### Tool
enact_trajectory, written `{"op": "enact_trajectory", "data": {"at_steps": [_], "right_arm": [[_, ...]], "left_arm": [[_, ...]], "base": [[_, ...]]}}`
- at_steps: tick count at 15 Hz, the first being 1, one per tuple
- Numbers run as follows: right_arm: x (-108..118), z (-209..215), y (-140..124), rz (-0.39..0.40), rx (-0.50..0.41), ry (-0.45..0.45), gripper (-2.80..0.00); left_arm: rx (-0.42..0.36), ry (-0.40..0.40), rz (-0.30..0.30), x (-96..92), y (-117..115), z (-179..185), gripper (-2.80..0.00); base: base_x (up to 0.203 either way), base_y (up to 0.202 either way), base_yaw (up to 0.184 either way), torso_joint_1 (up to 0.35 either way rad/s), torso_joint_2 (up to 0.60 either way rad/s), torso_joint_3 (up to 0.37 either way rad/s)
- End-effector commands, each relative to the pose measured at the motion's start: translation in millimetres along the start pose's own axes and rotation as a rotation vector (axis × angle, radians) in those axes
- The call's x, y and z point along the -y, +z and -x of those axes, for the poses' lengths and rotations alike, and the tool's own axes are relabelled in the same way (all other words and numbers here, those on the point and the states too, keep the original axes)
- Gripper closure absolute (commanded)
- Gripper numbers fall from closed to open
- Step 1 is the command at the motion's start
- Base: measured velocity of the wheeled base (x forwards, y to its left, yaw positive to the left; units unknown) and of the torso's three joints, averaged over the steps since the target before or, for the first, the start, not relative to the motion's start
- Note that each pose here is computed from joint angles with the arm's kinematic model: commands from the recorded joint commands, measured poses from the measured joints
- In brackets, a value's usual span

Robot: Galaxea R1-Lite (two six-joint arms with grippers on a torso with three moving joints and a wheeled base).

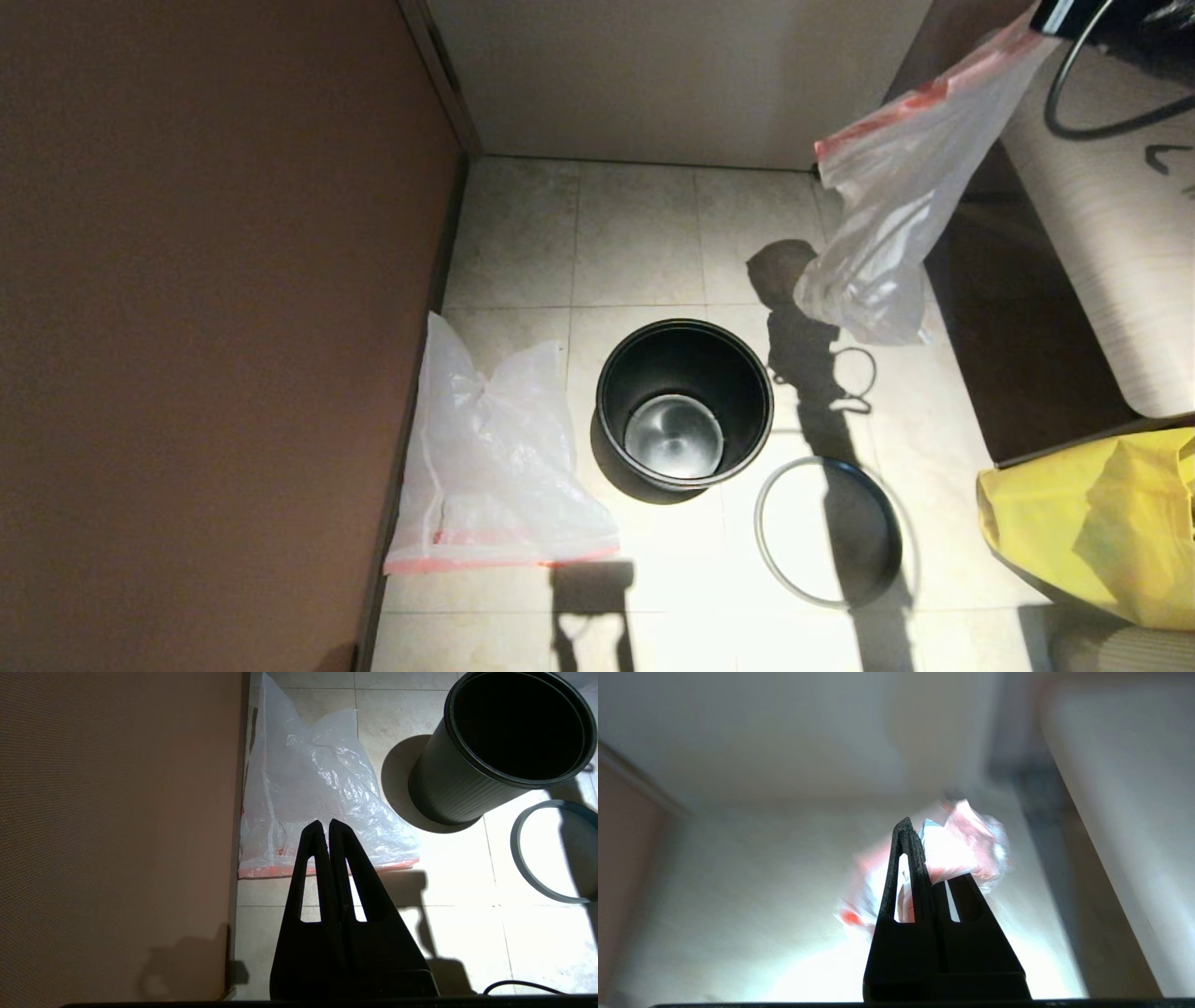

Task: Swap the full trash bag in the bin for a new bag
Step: Place the trash bag on the floor

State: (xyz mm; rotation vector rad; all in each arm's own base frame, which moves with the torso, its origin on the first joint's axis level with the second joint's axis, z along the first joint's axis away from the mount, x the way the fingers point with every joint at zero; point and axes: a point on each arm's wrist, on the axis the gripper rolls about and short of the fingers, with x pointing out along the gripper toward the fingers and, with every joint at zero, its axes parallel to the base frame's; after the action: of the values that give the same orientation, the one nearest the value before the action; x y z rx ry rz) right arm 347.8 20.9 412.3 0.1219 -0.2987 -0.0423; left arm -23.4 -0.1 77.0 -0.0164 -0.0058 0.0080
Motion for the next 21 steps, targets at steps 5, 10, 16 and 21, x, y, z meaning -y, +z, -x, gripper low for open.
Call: {"op": "enact_trajectory", "data": {"at_steps": [5,10,16,21], "right_arm": [[77.1,-85.1,-251.6,0.184,-0.531,-0.185,0.0],[74.6,-82.6,-308.6,0.375,-0.693,-0.198,0.0],[50.5,-76.7,-273.4,0.417,-0.677,-0.267,-2.8],[34.9,-48.7,-219.8,0.468,-0.727,-0.352,-2.8]], "left_arm": [[0.0,0.001,0.0,0.0,0.0,0.0,0.0],[0.0,0.001,0.0,0.0,0.0,0.0,0.0],[0.0,0.001,0.0,0.0,0.0,0.0,0.0],[0.0,0.001,0.0,0.0,0.0,0.0,0.0]], "base": [[0.0,0.0,0.0,0.0,0.0,0.0],[0.0,0.0,0.0,0.0,0.0,0.0],[0.0,0.0,0.0,0.0,0.0,0.0],[0.0,0.0,0.0,0.0,0.0,0.0]]}}
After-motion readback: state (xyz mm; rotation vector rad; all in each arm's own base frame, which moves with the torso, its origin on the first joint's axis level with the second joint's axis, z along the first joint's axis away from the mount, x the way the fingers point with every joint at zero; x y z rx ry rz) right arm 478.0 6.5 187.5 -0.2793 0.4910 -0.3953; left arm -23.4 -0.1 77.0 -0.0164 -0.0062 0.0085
